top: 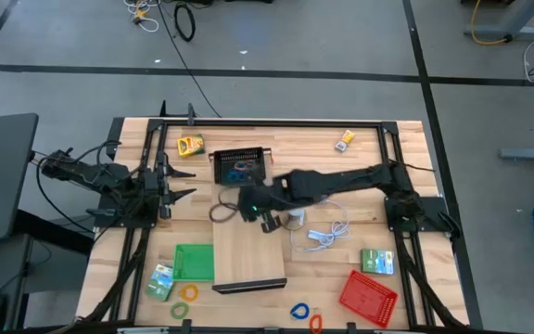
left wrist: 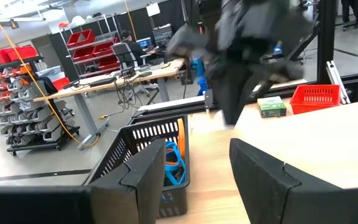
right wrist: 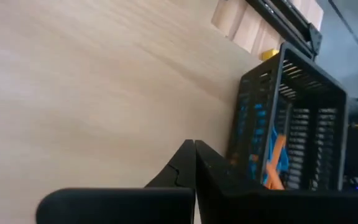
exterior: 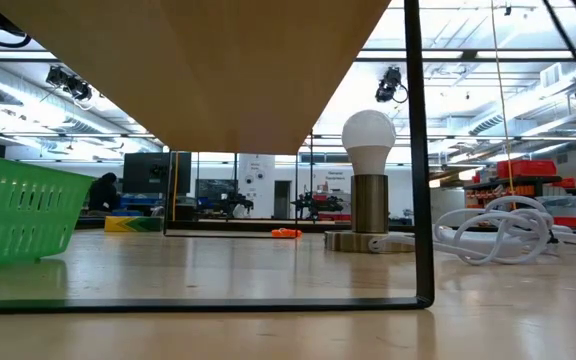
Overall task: Pick & Place Office Desk Supplies
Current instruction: Put the top blue spiral keychain into the green bin
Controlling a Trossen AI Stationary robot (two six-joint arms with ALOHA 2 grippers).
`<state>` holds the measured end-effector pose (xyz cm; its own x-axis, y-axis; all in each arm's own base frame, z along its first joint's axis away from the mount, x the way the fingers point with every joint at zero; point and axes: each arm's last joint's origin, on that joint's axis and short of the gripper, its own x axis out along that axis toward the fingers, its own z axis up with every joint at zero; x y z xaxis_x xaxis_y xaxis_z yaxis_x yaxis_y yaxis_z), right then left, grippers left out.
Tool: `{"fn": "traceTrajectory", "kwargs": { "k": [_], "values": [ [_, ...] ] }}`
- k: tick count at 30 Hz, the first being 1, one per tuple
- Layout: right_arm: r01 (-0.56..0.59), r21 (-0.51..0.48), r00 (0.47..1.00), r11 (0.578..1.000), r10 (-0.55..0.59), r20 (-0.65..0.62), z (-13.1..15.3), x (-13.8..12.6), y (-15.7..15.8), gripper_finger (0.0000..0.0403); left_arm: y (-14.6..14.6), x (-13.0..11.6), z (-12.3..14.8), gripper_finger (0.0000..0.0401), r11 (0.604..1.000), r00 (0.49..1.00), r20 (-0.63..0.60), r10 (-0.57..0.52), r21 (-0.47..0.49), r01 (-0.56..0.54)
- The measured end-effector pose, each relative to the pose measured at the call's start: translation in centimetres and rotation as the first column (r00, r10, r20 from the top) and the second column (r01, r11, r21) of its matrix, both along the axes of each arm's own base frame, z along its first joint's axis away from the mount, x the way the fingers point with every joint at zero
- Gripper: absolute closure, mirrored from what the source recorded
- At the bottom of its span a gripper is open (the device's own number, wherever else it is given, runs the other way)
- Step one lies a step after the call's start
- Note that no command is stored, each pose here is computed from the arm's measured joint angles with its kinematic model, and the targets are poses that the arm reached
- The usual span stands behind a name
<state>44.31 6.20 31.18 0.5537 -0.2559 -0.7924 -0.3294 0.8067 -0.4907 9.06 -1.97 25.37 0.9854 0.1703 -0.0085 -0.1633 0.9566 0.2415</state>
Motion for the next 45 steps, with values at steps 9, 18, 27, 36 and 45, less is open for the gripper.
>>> {"fn": "traceTrajectory", "kwargs": {
  "k": [9,18,27,36,45],
  "values": [
    [0.241,0.101,0.967,0.965,-0.229,-0.114,4.1,-6.7,2.3,0.0403,0.0,0.0,-0.2,0.0216,1.000,1.000,-0.020,0.000,-0.008,0.000],
    [0.374,0.198,0.911,0.906,-0.319,-0.261,3.5,-8.7,2.1,0.0403,0.0,0.0,-0.4,0.0216,1.000,0.999,-0.030,-0.012,-0.027,0.011],
    [-0.334,0.624,0.925,0.706,0.119,0.360,0.0,-4.8,4.6,0.0403,-0.1,0.0,-0.1,0.0216,0.999,0.999,-0.005,-0.033,-0.035,0.033],
    [-0.387,0.501,0.850,0.774,0.090,0.519,-0.1,-9.8,2.3,0.0403,-0.1,0.0,-0.2,0.0216,0.998,0.999,-0.005,-0.034,-0.050,0.034],
    [-0.130,0.543,0.823,0.830,-0.215,0.525,-5.5,-20.0,-2.5,0.0402,-0.1,0.0,-0.2,0.0216,0.997,0.999,-0.006,-0.034,-0.076,0.033]
  ]
}}
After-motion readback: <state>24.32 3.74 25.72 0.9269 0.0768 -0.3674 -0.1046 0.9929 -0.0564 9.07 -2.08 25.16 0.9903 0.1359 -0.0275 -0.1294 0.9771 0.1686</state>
